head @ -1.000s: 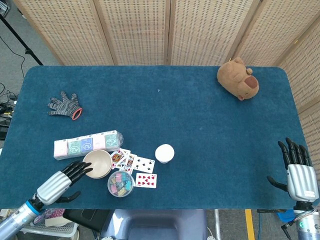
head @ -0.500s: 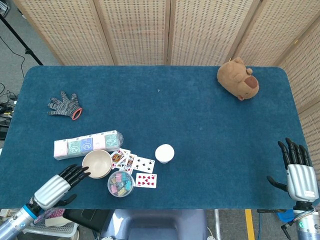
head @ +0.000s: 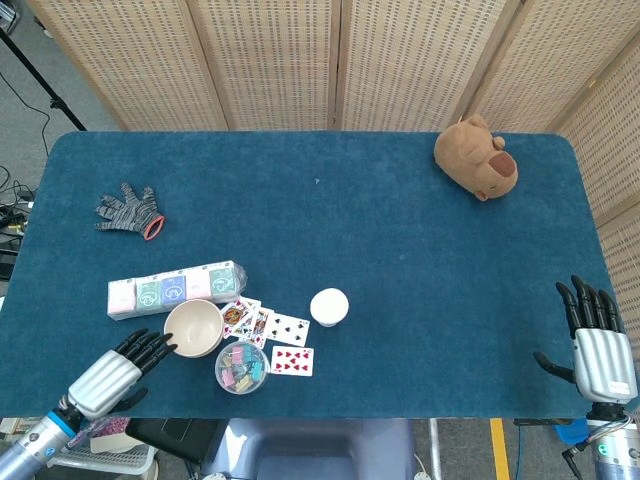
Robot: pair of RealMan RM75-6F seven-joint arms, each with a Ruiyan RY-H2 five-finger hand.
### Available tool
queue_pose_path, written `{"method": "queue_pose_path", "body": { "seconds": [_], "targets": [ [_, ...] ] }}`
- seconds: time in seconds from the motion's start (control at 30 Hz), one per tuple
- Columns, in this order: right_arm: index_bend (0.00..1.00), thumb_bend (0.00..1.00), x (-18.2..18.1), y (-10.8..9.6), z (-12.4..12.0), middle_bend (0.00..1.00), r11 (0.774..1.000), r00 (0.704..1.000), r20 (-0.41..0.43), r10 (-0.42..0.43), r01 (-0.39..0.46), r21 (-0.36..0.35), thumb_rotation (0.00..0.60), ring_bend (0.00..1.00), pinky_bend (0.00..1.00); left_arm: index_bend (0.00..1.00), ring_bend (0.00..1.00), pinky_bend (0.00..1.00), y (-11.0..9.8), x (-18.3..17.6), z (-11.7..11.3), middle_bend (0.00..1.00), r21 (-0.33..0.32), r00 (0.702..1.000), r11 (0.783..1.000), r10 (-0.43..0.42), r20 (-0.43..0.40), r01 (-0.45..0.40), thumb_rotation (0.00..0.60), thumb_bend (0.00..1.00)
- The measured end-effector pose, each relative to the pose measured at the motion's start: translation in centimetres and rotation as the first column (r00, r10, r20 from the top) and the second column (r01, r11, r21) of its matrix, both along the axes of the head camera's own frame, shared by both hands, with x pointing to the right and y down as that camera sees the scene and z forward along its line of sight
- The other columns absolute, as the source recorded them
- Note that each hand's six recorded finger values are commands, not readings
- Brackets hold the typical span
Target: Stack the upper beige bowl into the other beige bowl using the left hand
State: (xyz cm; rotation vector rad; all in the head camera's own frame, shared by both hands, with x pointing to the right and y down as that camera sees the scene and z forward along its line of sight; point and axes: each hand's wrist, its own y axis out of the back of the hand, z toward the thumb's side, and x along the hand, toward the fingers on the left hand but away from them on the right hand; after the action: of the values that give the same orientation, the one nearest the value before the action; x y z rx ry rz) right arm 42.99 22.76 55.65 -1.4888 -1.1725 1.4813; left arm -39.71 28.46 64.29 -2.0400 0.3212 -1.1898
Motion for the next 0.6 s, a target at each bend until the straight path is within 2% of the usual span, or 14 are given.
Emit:
{"method": "queue_pose_path", "body": {
  "seconds": [0.27,0.47,0.6],
  "targets": [
    [0.00,0.00,0.01,0.00,-0.04,0.00,1.000,1.000,0.000,0.000,0.000,0.000,0.600,0.00,0.00,0.00,0.00,0.00,0.23,0.18,0.56,0.00,-0.007,1.000,1.000,0.011,0.024,-0.010,0.600,0.40],
    [0.00,0.00,0.05,-0.01,-0.05,0.00,1.000,1.000,0.000,0.001,-0.001,-0.001,0.600,0.00,0.00,0.00,0.00,0.00,0.06,0.37,0.34,0.00,0.002,1.000,1.000,0.002,0.004,-0.002,0.600,0.40],
    [0.00,0.00,0.04,0.00,-0.04,0.00,1.000,1.000,-0.001,0.001,-0.001,-0.001,0.600,0.00,0.00,0.00,0.00,0.00,-0.32,0.58,-0.43,0.00,0.027,0.999,1.000,-0.014,-0.038,0.015,0.600,0.40]
  ]
}}
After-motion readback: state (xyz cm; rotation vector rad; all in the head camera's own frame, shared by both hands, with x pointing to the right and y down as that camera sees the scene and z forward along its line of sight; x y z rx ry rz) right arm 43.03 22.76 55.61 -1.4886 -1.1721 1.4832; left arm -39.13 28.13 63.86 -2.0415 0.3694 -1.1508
